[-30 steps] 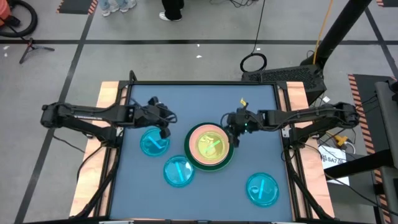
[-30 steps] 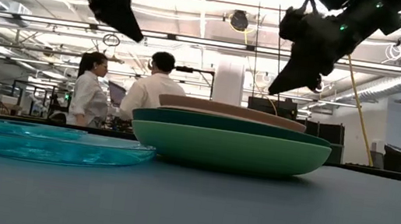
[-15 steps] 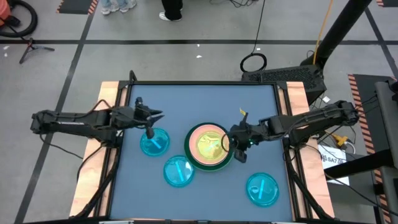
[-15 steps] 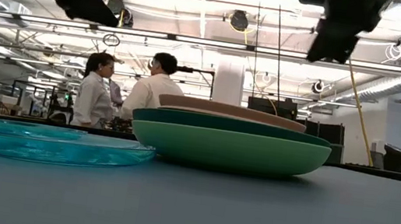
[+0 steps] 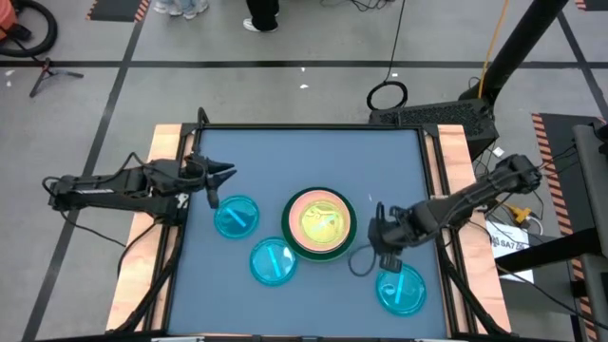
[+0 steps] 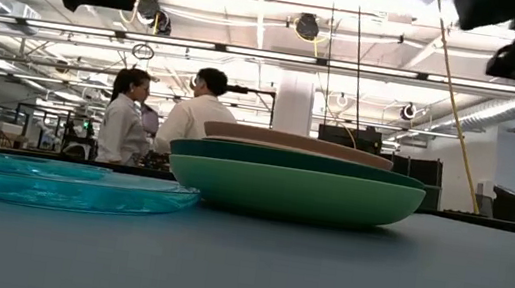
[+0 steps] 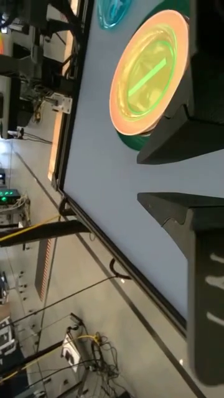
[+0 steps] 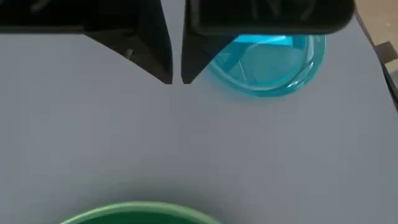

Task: Stack plastic plates
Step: Stack the right blue plate on top of the light green plate

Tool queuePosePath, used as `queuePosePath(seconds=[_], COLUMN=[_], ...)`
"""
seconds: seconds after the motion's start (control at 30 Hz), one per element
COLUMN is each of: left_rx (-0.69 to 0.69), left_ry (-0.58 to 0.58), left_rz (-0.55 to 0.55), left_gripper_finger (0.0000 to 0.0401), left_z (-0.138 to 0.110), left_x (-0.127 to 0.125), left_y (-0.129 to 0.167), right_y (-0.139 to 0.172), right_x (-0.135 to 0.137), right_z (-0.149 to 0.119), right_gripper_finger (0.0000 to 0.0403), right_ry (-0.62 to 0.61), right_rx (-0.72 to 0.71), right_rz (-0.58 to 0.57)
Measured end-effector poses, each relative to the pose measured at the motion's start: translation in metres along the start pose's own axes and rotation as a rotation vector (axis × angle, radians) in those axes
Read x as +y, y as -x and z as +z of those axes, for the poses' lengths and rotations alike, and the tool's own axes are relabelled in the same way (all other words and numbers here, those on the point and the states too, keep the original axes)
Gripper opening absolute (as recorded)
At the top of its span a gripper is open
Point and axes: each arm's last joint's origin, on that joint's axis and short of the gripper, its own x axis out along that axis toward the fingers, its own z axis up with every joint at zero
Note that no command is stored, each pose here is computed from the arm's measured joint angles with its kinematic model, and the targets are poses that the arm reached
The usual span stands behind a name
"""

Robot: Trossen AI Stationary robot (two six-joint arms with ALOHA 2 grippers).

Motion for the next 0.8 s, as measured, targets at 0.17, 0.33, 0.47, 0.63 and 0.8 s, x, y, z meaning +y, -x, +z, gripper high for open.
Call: queuePosePath(seconds=[0.17,0.33,0.47,0.63,0.8], left_rx=[0.006,0.006,0.006,0.006,0.005], left_ry=[-0.001,-0.001,-0.004,-0.004,-0.004], left_rz=[0.000,0.000,0.000,0.000,0.000], left_gripper_finger=[0.0091,0.0091,0.0091,0.0091,0.0091], left_z=[-0.001,-0.001,-0.001,-0.001,0.000], left_x=[0.000,0.000,0.000,0.000,0.000], left_y=[0.000,0.000,0.000,0.000,0.000], right_y=[-0.010,-0.031,-0.050,-0.071,-0.085], right_x=[0.013,0.019,0.019,0.012,0.007], right_z=[-0.008,-0.022,-0.039,-0.056,-0.068], right_gripper_finger=[0.0093,0.0149,0.0161,0.0156,0.0154], right_ry=[0.026,0.013,0.017,0.004,-0.012], right_rx=[-0.004,0.084,0.171,0.209,0.242], right_rz=[-0.056,-0.085,-0.074,-0.078,-0.075])
